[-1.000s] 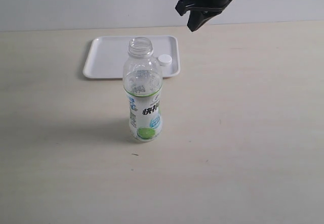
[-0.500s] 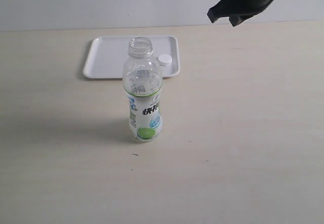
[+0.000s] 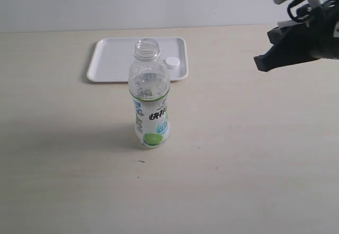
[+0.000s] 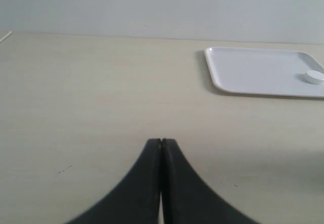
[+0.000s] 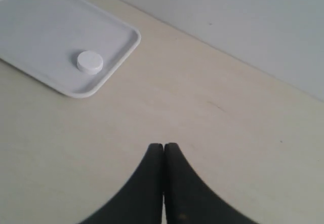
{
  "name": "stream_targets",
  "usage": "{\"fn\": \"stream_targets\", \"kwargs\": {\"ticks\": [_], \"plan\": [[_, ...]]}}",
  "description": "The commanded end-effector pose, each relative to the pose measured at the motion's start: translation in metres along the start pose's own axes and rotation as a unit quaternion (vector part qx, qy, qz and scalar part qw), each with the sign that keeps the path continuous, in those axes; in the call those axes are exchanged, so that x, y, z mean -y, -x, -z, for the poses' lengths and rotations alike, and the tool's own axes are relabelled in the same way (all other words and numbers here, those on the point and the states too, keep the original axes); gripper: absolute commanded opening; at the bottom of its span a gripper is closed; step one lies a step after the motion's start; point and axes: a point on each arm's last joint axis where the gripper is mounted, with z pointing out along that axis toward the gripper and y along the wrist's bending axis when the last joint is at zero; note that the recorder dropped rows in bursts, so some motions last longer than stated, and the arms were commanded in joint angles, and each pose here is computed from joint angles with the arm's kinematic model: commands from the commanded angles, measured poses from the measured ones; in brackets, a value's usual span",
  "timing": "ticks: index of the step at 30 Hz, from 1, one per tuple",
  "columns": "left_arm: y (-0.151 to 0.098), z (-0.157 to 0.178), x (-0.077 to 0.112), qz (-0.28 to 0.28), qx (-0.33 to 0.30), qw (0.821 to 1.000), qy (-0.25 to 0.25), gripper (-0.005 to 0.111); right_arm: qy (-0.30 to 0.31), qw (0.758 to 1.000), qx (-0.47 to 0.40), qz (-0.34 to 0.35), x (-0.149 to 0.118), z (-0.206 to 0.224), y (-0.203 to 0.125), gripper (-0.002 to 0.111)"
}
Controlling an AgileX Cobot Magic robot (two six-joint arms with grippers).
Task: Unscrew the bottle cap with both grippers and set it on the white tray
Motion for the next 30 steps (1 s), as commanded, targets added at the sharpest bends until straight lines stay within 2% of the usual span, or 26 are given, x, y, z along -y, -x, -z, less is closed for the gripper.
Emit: {"fn": "stream_targets", "kwargs": {"ticks": [1, 5, 10, 15, 20, 30], "plan": [[-0.001, 0.0, 0.0, 0.0, 0.003, 1.0, 0.001, 0.0, -0.015, 0.998, 0.065, -0.007, -0.002, 0.043, -0.005, 0.0], [-0.001, 0.0, 0.0, 0.001, 0.003, 1.0, 0.001, 0.0, -0.03, 0.993, 0.113, -0.009, -0.004, 0.082, -0.014, 0.0], [-0.001, 0.0, 0.0, 0.001, 0.003, 1.0, 0.001, 0.0, -0.083, 0.979, 0.177, -0.055, 0.004, 0.13, -0.033, 0.0], [-0.001, 0.0, 0.0, 0.0, 0.003, 1.0, 0.001, 0.0, -0.137, 0.963, 0.216, -0.078, 0.004, 0.156, -0.057, 0.0], [-0.001, 0.0, 0.0, 0.0, 0.003, 1.0, 0.001, 0.0, -0.149, 0.958, 0.233, -0.078, -0.002, 0.164, -0.074, 0.0], [-0.001, 0.0, 0.0, 0.0, 0.003, 1.0, 0.001, 0.0, -0.138, 0.964, 0.204, -0.101, -0.006, 0.158, -0.087, 0.0]]}}
